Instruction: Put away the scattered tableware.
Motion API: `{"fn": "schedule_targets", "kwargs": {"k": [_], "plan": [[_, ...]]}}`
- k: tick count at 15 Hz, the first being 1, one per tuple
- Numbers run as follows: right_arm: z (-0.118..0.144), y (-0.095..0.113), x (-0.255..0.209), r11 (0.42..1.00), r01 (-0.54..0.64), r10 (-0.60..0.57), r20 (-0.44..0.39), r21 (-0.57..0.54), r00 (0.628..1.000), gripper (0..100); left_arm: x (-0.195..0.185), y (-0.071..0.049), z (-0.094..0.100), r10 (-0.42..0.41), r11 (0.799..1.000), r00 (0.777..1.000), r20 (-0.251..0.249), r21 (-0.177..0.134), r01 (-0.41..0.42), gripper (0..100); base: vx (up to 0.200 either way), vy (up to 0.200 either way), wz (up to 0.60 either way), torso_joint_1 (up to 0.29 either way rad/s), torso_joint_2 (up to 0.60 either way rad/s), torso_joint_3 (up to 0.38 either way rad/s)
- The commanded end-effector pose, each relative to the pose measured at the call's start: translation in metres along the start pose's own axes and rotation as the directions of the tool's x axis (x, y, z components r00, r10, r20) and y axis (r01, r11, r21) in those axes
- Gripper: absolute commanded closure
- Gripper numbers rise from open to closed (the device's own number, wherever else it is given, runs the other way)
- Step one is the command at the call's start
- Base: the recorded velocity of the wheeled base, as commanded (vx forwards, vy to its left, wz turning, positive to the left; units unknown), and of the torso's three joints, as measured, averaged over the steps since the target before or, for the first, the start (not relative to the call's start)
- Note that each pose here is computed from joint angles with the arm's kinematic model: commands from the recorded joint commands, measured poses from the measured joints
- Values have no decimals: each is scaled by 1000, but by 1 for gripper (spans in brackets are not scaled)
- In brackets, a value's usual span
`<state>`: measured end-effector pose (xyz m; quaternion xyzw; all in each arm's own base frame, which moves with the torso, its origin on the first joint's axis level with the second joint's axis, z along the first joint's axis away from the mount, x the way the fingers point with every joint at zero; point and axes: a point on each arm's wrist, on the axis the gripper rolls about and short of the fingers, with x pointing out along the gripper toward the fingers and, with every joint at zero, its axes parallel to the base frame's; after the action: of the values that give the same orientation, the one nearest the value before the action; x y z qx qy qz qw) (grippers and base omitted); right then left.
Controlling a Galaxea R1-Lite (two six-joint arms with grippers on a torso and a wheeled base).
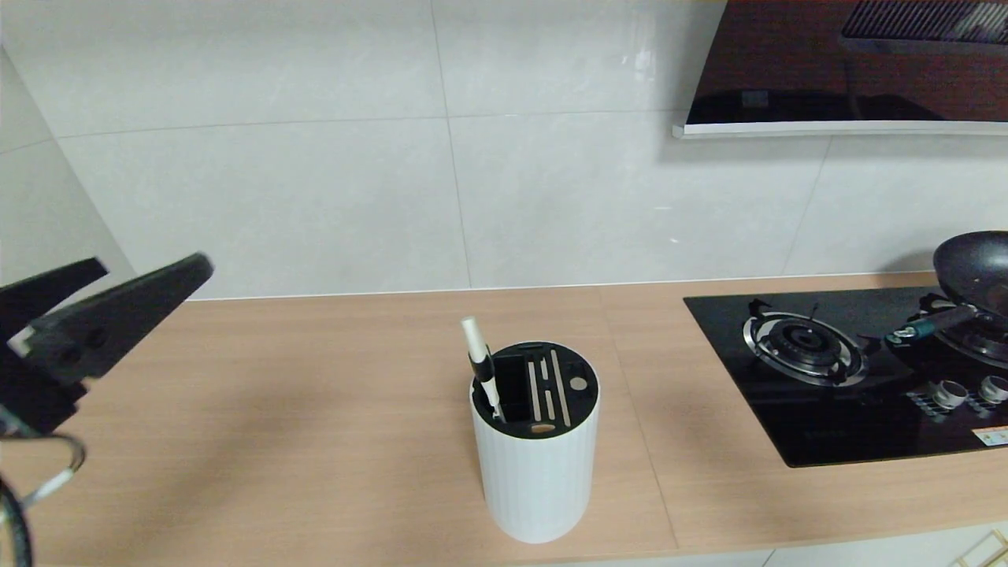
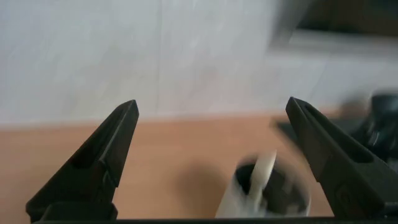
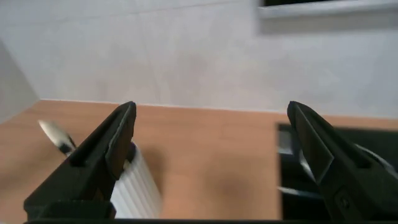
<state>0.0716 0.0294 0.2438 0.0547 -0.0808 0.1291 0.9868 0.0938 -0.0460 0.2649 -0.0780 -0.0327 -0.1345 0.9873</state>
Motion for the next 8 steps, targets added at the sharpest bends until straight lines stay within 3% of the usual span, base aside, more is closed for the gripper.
{"fn": "schedule_targets", "kwargs": {"k": [1,3,6,8], "plan": [[-24,-18,-97,991,134,-132,71,-18,989,0,-98,24,-10,-22,1000,999,32,1,22,0,0,0,0,0,0,0],[-38,-19,-137,985,173,-171,93,-21,981,0,-147,29,-27,18,1000,997,69,7,-18,0,0,0,0,0,0,0],[-36,-16,-142,945,327,-322,133,-22,937,0,-180,26,-52,60,998,991,116,21,-63,0,0,0,0,0,0,0],[-44,-11,-139,909,415,-407,121,-44,905,0,-176,25,-64,148,988,985,94,26,-151,0,0,0,0,0,0,0]]}}
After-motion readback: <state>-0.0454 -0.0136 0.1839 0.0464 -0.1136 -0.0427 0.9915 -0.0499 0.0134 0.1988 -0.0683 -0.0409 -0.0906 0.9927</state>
